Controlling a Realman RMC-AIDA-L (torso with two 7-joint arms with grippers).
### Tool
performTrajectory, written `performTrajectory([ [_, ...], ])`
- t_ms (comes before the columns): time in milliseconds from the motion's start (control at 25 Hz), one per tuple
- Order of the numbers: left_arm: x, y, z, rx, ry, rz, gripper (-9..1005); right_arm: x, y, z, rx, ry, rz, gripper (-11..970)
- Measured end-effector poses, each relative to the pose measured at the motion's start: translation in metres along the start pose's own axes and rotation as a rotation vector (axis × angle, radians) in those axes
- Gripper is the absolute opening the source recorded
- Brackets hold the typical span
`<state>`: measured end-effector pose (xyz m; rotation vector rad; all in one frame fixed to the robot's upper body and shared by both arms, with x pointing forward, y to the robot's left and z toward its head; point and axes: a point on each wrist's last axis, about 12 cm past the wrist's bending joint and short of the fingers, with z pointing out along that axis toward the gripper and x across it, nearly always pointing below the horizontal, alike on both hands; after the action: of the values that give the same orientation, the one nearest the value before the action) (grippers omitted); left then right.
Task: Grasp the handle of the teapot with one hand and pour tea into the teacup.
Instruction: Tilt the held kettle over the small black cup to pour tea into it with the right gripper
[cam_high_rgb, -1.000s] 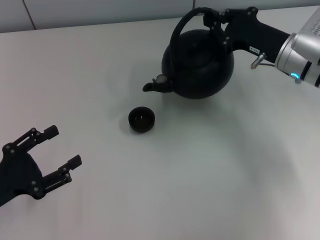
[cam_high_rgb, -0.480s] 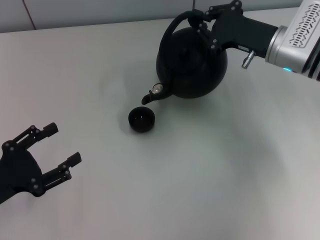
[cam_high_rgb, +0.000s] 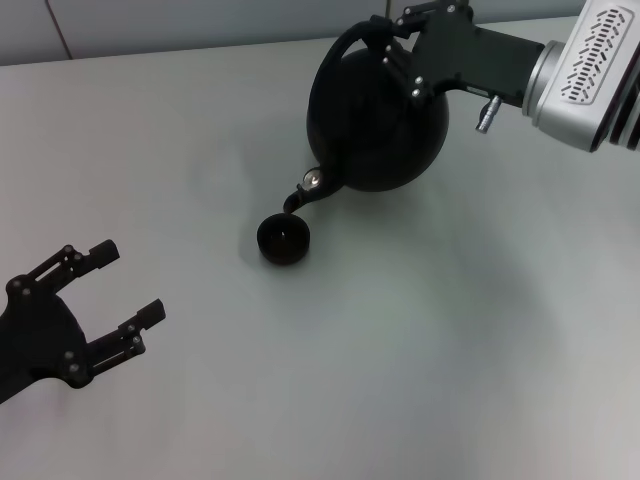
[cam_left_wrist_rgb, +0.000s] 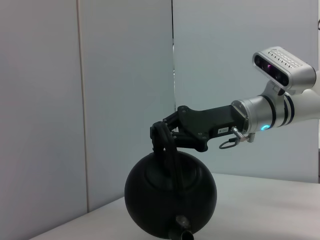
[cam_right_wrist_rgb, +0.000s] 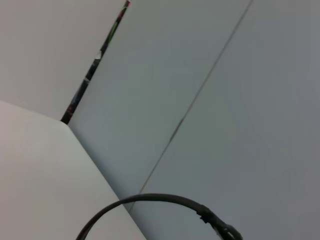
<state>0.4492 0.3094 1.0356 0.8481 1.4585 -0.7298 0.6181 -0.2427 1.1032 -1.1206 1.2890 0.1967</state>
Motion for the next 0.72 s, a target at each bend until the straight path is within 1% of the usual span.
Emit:
performTrajectory([
  [240,-0.0002,0.0001,0.0002,0.001,-0.001,0.0,805,-0.0031,-0.0004,0.003,-0.022,-0.002,-0.063,85],
  [720,0.0003,-0.0009,0.0011,0.002,-0.004,-0.008,806,-0.005,0.0024,0.0063,-0.041,-0.007,-0.143,85],
])
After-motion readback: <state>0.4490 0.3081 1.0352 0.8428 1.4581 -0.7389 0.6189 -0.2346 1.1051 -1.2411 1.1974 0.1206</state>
